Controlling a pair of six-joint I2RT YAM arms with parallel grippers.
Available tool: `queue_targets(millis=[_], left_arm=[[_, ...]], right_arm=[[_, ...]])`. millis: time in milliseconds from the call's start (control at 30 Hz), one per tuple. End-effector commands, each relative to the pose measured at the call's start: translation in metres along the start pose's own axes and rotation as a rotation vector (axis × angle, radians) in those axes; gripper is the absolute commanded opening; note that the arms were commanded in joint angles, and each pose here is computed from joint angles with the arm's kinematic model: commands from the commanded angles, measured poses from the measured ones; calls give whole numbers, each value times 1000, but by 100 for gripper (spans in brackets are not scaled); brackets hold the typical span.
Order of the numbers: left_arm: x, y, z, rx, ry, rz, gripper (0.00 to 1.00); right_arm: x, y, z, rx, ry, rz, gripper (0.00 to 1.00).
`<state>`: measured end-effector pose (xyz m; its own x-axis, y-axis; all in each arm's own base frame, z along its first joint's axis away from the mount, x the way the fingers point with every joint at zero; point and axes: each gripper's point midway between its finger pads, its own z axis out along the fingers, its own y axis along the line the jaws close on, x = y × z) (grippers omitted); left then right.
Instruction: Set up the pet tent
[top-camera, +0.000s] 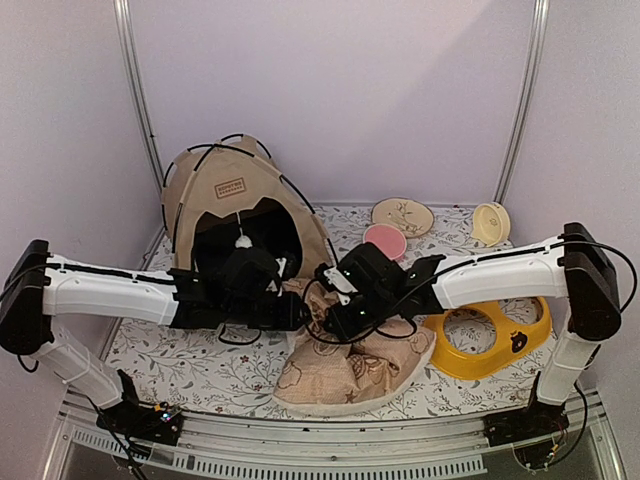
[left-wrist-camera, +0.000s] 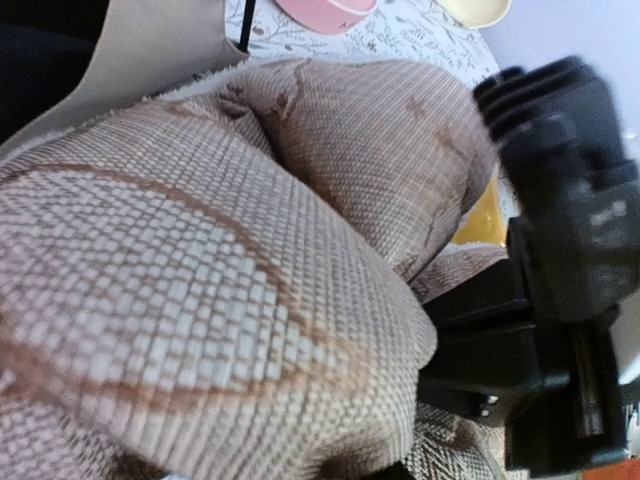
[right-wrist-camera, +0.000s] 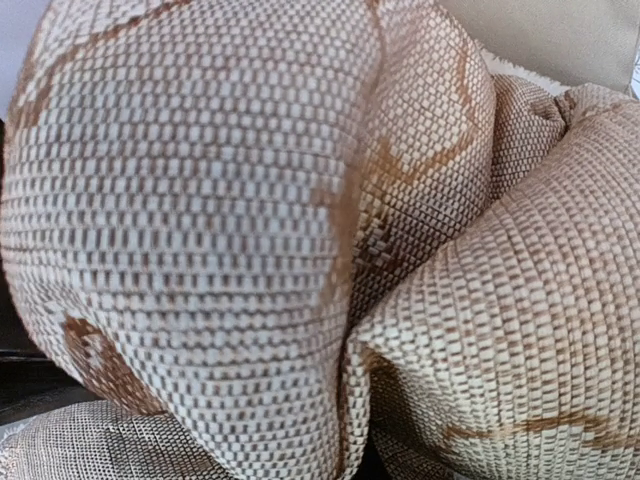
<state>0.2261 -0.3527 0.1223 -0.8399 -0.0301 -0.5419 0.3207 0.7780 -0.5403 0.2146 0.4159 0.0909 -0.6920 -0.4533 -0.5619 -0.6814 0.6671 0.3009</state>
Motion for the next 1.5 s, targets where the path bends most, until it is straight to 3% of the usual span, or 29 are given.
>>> queue_targets(millis=[0,100,267,467,600,700,1000,1133,1267,1367,1467], left_arm=[[-71,-66,-55,207,-226,50,26],[-71,-61,-74,189,-236,74,46],[-89,-61,-127,178,-328,119,70],[-131,-44,-196,92,-487,158,78],[-161,-6,-237,-90,-587,154,79],[-180,25,-258,-239,-637,161,91],[-201,77,-286,-420,-700,151,92],[-193,95,-278,-440,-671,134,90],[-180,86,-256,-338,-607,157,79],[-169,109,-253,-436,-568,102,81],[-162,124,-260,-489,-605,65,83]], right_arm=[[45,-5,16,29,151,27,0],[27,-6,0,13,99,60,0],[-5,4,-27,-51,20,75,0],[-37,38,-54,-193,-48,21,0],[-59,61,-74,-284,-97,-34,0],[-70,75,-86,-340,-132,-70,0],[-82,79,-105,-345,-186,-110,0],[-88,62,-121,-331,-220,-79,0],[-96,37,-146,-294,-283,-44,0],[-99,30,-159,-298,-314,-40,0],[-97,38,-162,-356,-318,-60,0]])
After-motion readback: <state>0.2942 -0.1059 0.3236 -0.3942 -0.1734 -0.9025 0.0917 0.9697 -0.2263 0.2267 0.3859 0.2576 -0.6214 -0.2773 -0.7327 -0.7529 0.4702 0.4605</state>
